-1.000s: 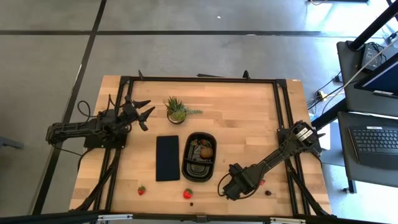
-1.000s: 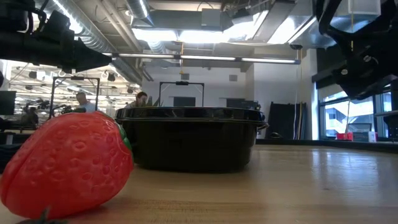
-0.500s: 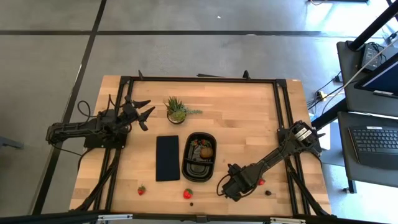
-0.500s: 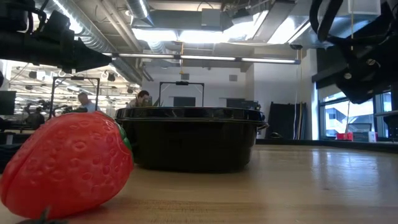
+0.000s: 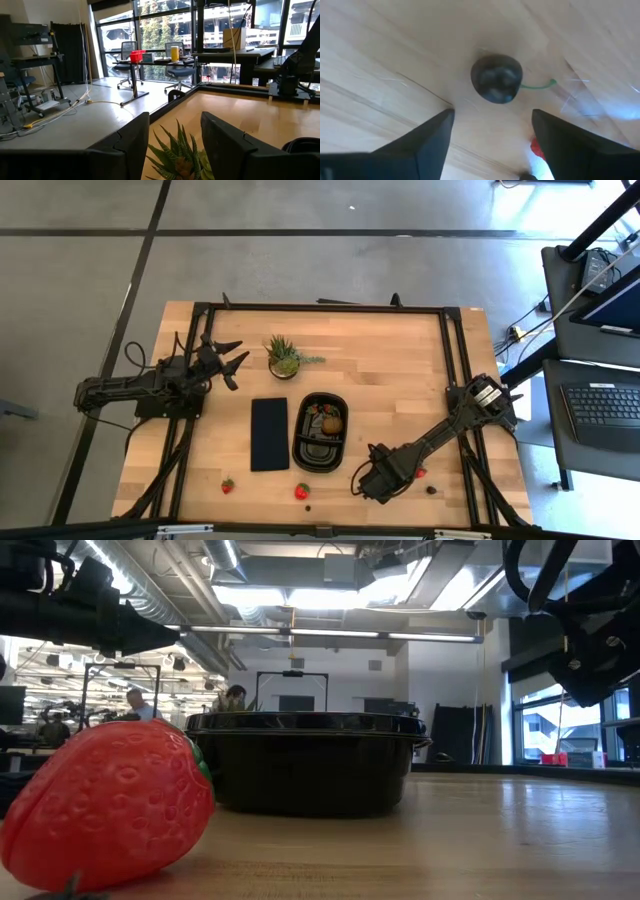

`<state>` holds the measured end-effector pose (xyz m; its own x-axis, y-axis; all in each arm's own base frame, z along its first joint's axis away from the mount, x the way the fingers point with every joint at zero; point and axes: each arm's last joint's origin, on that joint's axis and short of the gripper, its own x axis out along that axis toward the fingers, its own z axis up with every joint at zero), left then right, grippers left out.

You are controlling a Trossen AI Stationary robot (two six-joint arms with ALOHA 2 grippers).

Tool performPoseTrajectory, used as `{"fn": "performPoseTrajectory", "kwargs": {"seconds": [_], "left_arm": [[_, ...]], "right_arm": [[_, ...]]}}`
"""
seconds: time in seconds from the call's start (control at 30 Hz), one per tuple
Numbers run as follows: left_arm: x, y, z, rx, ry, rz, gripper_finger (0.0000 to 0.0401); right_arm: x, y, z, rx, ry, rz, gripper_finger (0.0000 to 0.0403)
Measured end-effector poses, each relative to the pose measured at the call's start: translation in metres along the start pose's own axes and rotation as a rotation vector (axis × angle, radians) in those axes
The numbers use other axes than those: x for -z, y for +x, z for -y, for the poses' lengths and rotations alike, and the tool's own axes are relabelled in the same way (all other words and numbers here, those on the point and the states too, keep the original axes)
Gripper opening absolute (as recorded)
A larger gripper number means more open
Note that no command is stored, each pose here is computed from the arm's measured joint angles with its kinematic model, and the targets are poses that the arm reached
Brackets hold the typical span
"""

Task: Pick and placing Produce into tupperware
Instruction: Put the black cherry into the black bin

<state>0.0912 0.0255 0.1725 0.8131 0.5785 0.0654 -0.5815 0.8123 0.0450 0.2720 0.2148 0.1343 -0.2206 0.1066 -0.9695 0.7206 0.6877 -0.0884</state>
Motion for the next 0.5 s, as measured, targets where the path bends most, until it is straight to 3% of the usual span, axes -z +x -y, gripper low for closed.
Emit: {"fn": "performPoseTrajectory", "kwargs": {"seconds": [0.13,0.4,0.5], "left_arm": [[0.000,0.000,0.000,0.000,0.000,0.000,0.0171],[0.000,0.000,0.000,0.000,-0.001,0.000,0.0171],[0.000,0.000,0.000,0.000,-0.011,0.000,0.0171]], "right_arm": [[0.000,0.000,0.001,0.007,-0.030,0.012,0.0289],[0.000,-0.001,0.004,0.053,-0.266,0.026,0.0278],[0.001,-0.001,0.010,0.111,-0.261,0.005,0.0275]]}}
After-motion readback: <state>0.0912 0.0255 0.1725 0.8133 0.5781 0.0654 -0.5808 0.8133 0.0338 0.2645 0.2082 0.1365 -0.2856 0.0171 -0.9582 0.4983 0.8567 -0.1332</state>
